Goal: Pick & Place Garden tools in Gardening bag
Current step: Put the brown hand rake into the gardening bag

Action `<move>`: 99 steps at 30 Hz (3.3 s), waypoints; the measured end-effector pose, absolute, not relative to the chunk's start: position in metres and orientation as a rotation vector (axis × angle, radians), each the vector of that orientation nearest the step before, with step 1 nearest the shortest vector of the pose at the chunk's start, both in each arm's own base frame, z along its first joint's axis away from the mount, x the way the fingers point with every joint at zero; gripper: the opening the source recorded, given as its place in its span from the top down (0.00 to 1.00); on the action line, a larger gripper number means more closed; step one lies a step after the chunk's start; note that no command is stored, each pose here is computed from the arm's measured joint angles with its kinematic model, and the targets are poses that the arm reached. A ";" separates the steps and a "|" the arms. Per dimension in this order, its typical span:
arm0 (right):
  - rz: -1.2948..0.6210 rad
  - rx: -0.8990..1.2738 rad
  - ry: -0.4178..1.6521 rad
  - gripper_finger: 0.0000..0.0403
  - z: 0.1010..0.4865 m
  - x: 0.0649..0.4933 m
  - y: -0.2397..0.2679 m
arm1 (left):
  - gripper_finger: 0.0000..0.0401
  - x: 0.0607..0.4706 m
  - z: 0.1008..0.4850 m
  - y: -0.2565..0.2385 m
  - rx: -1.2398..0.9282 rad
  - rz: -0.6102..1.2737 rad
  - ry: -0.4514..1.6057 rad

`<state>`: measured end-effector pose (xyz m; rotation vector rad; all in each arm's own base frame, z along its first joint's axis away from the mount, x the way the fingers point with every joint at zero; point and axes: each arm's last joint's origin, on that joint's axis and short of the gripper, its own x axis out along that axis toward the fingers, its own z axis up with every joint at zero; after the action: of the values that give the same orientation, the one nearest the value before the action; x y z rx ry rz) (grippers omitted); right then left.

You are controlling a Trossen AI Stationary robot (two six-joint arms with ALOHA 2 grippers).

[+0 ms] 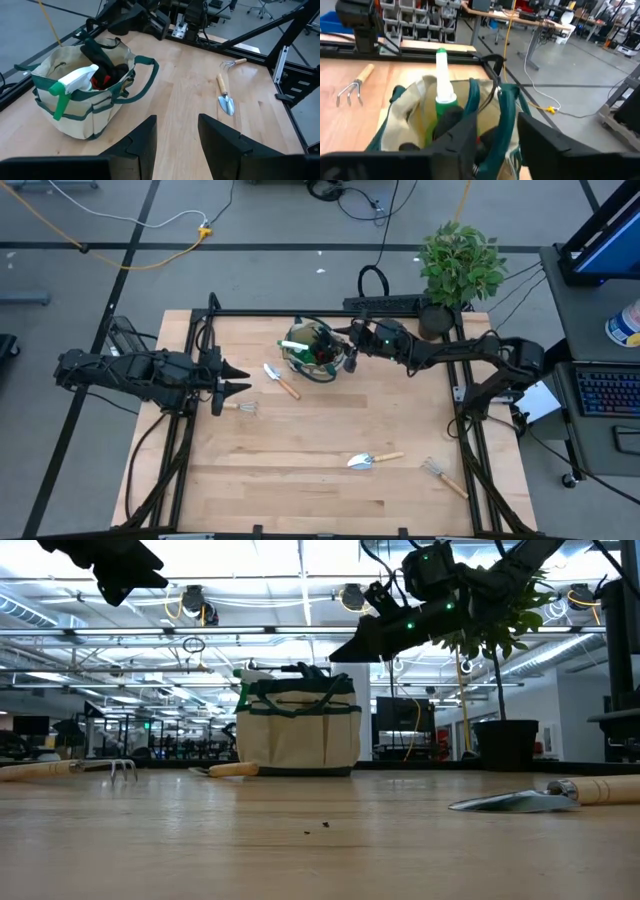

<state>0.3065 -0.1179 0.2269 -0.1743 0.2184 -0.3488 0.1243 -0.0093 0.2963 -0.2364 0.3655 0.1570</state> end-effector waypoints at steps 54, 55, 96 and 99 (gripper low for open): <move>0.209 0.116 -0.032 1.00 0.312 0.260 -0.063 | 0.63 0.133 0.286 -0.010 -0.673 0.279 0.420; 0.210 0.117 -0.024 1.00 0.313 0.257 -0.062 | 0.63 0.133 0.282 -0.010 -0.735 0.312 0.450; 0.115 -0.072 0.037 1.00 0.316 0.241 -0.063 | 0.63 0.154 0.207 -0.017 -1.527 1.316 0.828; 0.108 -0.078 0.037 1.00 0.316 0.241 -0.065 | 0.63 0.158 0.204 -0.017 -1.514 1.320 0.835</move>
<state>0.2407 -0.0648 0.3162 -0.0782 0.0373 0.1080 0.1577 -0.0171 0.2038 -1.5138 0.8353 1.3205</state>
